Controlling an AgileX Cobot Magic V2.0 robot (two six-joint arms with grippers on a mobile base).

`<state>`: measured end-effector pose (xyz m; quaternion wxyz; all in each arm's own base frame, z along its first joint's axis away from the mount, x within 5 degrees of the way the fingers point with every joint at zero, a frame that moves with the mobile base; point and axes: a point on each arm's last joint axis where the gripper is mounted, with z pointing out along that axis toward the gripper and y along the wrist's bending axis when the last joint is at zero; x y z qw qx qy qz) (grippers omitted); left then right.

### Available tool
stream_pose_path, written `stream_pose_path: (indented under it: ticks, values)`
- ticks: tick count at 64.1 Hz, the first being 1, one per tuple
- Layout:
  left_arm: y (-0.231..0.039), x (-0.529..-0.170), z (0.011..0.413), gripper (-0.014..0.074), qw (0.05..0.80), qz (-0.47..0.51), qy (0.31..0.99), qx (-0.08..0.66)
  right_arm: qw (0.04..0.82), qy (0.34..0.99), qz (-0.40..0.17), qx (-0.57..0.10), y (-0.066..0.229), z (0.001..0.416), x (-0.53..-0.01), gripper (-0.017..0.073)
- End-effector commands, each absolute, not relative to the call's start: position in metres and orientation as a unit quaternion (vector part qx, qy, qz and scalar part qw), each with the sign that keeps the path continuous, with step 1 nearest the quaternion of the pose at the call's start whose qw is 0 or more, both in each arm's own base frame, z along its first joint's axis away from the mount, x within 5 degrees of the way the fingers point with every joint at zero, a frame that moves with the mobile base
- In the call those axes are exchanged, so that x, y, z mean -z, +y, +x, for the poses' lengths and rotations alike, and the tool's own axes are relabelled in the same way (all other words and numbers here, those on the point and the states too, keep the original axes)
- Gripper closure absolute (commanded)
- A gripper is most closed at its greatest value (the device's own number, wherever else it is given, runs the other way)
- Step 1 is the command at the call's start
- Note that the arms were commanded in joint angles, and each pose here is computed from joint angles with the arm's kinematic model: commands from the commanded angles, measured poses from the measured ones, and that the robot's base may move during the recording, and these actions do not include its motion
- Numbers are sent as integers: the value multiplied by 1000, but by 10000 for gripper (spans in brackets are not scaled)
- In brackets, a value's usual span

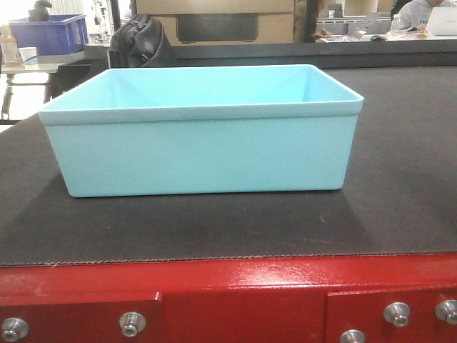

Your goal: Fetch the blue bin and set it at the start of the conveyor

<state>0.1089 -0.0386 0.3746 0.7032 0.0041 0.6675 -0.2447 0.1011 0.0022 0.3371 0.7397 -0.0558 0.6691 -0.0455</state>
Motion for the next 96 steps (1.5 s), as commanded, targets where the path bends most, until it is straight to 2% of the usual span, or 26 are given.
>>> stream_pose_path:
  ticks: [1, 9, 31, 56, 66, 96]
  values:
    - [-39, -375, 107, 704, 707, 5, 663, 247, 738, 671, -34, 64, -3, 94, -315, 726]
    - [-39, -375, 107, 704, 707, 5, 663, 247, 727, 685, 5, 47, -6, 83, -280, 726]
    - [-39, -375, 107, 704, 707, 5, 663, 247, 742, 670, 22, 28, -4, 57, -216, 726]
    - [-39, -376, 107, 704, 709, 5, 660, 248, 728, 686, 3, 10, -1, 56, -211, 726]
    - [-39, -376, 107, 704, 709, 5, 660, 248, 727, 686, -11, 27, -1, 56, -211, 726]
    - [-39, -376, 107, 704, 709, 5, 660, 248, 729, 683, -7, 28, -2, 56, -211, 726]
